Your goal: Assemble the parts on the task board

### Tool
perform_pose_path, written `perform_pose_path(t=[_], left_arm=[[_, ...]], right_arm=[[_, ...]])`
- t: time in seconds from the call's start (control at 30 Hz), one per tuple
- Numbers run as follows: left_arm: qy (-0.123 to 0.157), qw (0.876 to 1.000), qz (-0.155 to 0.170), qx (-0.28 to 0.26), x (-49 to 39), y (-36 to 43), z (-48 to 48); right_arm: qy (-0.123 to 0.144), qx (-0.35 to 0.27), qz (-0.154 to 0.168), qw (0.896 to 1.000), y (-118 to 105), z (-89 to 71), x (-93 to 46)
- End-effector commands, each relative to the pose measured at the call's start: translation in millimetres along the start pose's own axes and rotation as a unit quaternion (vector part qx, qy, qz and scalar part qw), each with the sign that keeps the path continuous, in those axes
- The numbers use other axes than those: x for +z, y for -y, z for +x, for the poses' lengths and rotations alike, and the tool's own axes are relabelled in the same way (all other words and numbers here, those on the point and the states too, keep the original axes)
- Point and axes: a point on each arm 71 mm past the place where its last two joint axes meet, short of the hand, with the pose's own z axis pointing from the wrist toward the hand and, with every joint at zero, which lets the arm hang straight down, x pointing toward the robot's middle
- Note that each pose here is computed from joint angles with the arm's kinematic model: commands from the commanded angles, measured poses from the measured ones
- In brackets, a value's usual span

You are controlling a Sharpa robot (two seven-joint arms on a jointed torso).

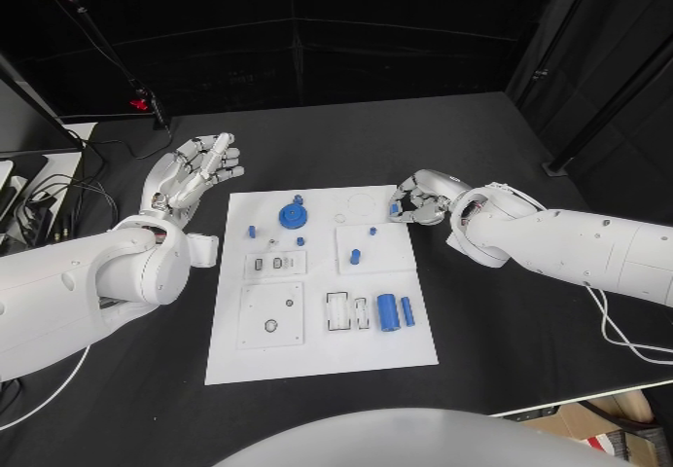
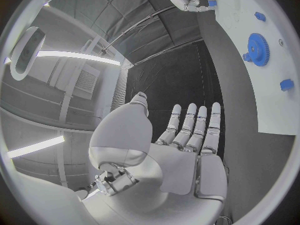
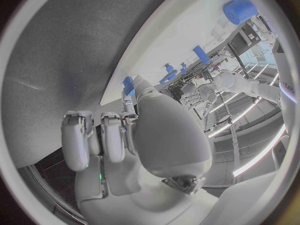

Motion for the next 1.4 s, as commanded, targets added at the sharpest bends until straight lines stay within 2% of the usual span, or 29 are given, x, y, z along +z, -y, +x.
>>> perform_pose_path(t=[0.03, 0.27, 0.73, 1.03, 1.23, 1.4], left_arm=[[-0.005, 0.997, 0.083, 0.000, -0.9, 12.4, 0.4], [-0.005, 0.997, 0.083, 0.000, -0.7, 12.4, 1.1], [-0.005, 0.997, 0.083, 0.000, -0.8, 12.3, 0.4], [-0.004, 0.997, 0.082, 0.000, -0.5, 12.1, 0.4], [-0.005, 0.997, 0.082, 0.001, -0.1, 12.1, 1.1], [-0.005, 0.997, 0.082, 0.000, 0.3, 12.1, 2.1]], right_arm=[[0.010, -0.001, -0.003, 1.000, -1, -2.1, -0.1], [0.018, 0.000, -0.007, 1.000, -2, -3.1, -0.1], [0.057, 0.003, -0.040, 0.998, -9, -8.4, -2.0], [0.081, 0.011, -0.057, 0.995, -16, -14.0, -10.3], [0.084, 0.023, -0.068, 0.994, -30, -19.9, -17.0], [0.077, 0.035, -0.082, 0.993, -48, -17.8, -20.4]])
